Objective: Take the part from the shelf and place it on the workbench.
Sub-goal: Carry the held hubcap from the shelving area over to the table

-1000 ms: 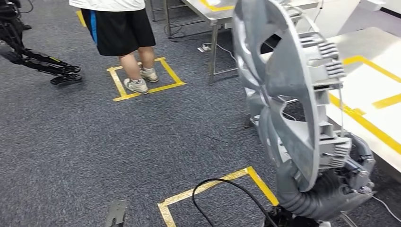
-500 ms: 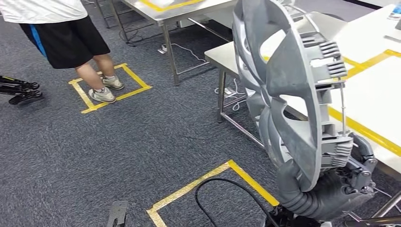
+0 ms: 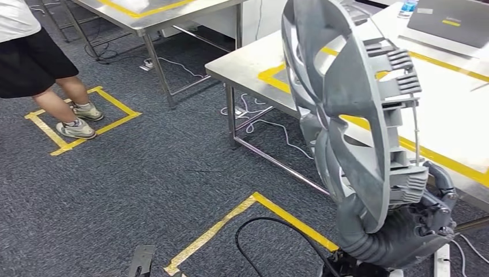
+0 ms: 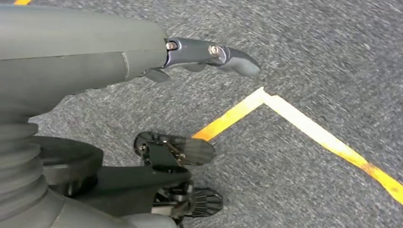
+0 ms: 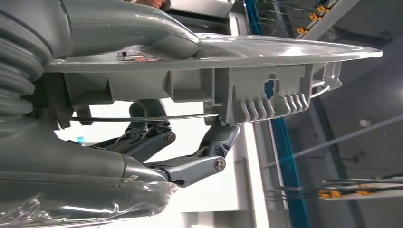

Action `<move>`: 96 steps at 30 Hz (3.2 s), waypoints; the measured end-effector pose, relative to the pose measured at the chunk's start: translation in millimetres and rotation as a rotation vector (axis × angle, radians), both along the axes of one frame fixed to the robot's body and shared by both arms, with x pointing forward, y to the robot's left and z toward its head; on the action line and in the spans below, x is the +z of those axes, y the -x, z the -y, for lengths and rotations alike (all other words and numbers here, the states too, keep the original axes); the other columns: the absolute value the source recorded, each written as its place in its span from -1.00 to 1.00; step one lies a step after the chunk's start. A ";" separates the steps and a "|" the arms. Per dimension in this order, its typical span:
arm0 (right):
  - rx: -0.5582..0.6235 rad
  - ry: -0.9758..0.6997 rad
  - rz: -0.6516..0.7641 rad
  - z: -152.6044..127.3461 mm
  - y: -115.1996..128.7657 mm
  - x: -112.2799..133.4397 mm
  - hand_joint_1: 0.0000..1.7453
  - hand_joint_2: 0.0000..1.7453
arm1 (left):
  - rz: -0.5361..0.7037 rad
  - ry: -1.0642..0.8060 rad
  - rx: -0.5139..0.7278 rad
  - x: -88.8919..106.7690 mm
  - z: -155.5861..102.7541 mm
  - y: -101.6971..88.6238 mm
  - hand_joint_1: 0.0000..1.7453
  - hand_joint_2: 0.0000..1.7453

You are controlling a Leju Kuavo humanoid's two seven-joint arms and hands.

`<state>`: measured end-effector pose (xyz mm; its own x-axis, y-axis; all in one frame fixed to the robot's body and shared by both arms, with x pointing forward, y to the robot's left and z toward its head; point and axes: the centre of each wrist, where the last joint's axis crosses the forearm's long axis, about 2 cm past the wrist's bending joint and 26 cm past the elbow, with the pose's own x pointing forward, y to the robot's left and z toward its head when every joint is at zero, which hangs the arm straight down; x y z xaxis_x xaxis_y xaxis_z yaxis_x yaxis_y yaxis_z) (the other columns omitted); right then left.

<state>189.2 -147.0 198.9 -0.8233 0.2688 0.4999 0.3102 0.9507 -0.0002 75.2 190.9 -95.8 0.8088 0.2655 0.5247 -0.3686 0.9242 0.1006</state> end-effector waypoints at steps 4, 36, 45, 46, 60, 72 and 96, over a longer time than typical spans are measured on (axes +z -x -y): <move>-0.002 0.003 0.001 0.2 0.1 0.0 1.00 1.00 | -0.006 -0.001 0.001 -0.5 -0.2 2.8 -1.00 1.00; -0.011 -0.001 -0.001 0.9 -0.3 0.5 1.00 1.00 | -0.005 0.004 0.002 -0.2 1.4 2.8 -1.00 1.00; 0.019 -0.061 -0.041 -2.0 -2.8 -0.1 1.00 1.00 | 0.002 0.004 0.001 0.4 2.1 0.3 -1.00 1.00; 0.020 -0.060 -0.039 -2.3 -3.0 0.2 1.00 1.00 | 0.003 0.004 0.001 0.4 2.0 0.0 -1.00 1.00; -0.078 0.007 -0.022 6.9 -6.9 -2.3 1.00 1.00 | 0.004 0.000 0.002 -0.2 0.7 1.6 -1.00 1.00; -0.122 0.034 -0.055 13.8 -8.1 -11.0 1.00 1.00 | 0.101 0.056 0.013 -0.5 1.1 0.7 -1.00 1.00; -0.126 0.038 -0.071 13.8 -8.1 -14.8 1.00 1.00 | 0.110 0.217 0.026 -2.0 0.4 5.3 -1.00 1.00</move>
